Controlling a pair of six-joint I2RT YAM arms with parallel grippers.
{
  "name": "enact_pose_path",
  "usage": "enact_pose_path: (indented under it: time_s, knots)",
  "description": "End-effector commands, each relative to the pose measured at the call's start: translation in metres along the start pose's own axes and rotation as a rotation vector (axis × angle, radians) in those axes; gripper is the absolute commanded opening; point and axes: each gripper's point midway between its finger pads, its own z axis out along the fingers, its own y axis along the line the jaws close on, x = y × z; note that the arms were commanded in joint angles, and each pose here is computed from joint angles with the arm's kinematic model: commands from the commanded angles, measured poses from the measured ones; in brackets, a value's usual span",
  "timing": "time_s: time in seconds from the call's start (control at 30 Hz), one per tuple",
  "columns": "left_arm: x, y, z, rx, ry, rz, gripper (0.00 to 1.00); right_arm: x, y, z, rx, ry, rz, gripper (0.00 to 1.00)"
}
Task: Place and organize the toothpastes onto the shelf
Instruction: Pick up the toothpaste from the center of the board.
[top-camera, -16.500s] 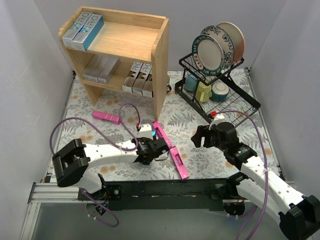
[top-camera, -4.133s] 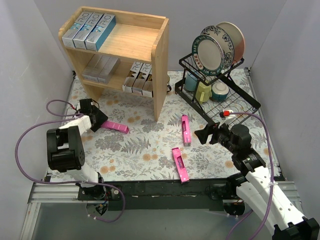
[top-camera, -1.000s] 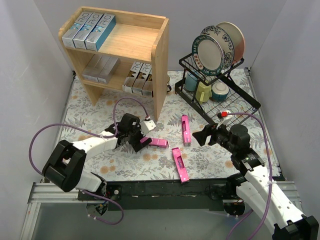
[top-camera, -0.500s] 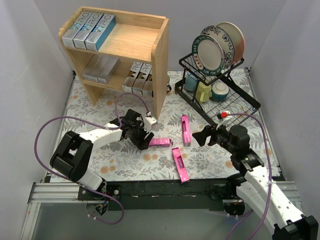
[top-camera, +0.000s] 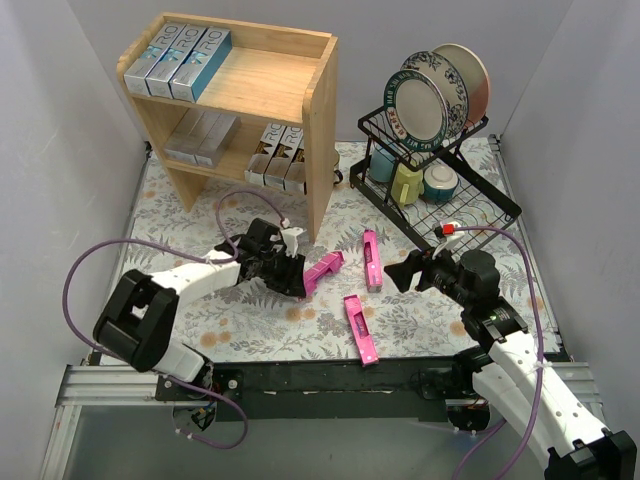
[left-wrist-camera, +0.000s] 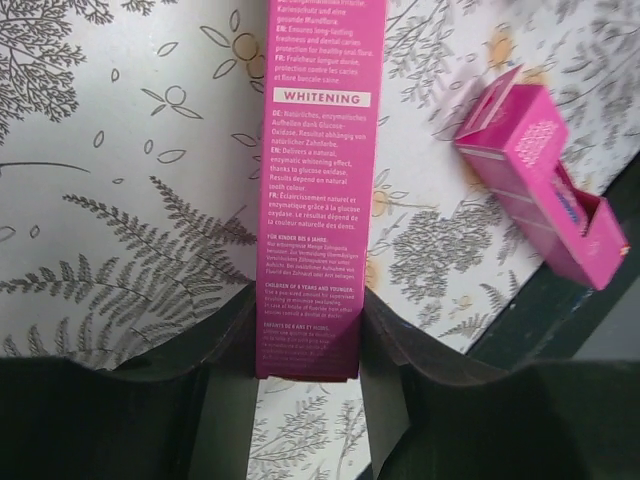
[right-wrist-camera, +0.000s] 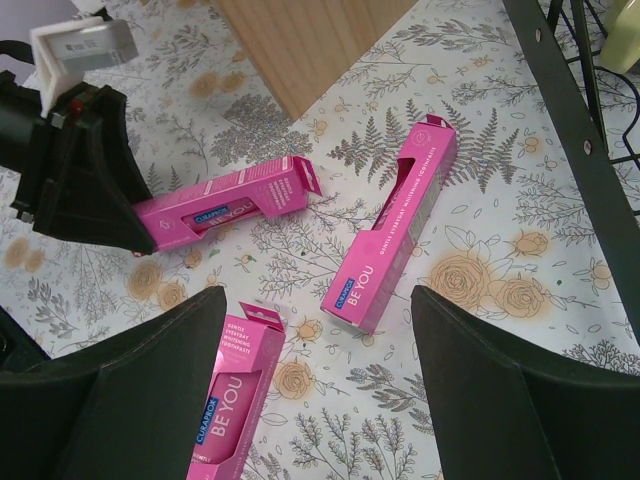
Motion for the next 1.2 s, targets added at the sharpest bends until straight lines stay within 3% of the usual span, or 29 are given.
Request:
enact_pose_path:
  time_s: [0.0,0.23,0.63,0.73,0.87,1.17]
  knots:
    - [-0.019,-0.035,-0.022,0.114,-0.143,-0.101,0.35,-0.010,0.002,0.001,-0.014,-0.043,-0.021,0.83]
    - [-0.023,-0.063,-0.045,0.220,-0.263,-0.169,0.22,-0.005,0.012,0.005,-0.073,-0.022,0.032,0.83]
    - [-0.067,-0.113,-0.102,0.429,-0.519,-0.297,0.22,-0.015,0.055,0.017,-0.329,-0.035,0.174,0.83]
    - [-0.077,-0.124,-0.121,0.458,-0.568,-0.302,0.22,-0.017,0.050,0.019,-0.297,-0.037,0.160,0.83]
    - [-0.106,-0.155,-0.178,0.513,-0.676,-0.243,0.23,-0.020,0.042,0.015,-0.239,-0.054,0.125,0.83]
    - [-0.162,-0.178,-0.249,0.435,-0.765,-0.311,0.20,-0.028,0.029,0.010,-0.153,-0.068,0.055,0.83]
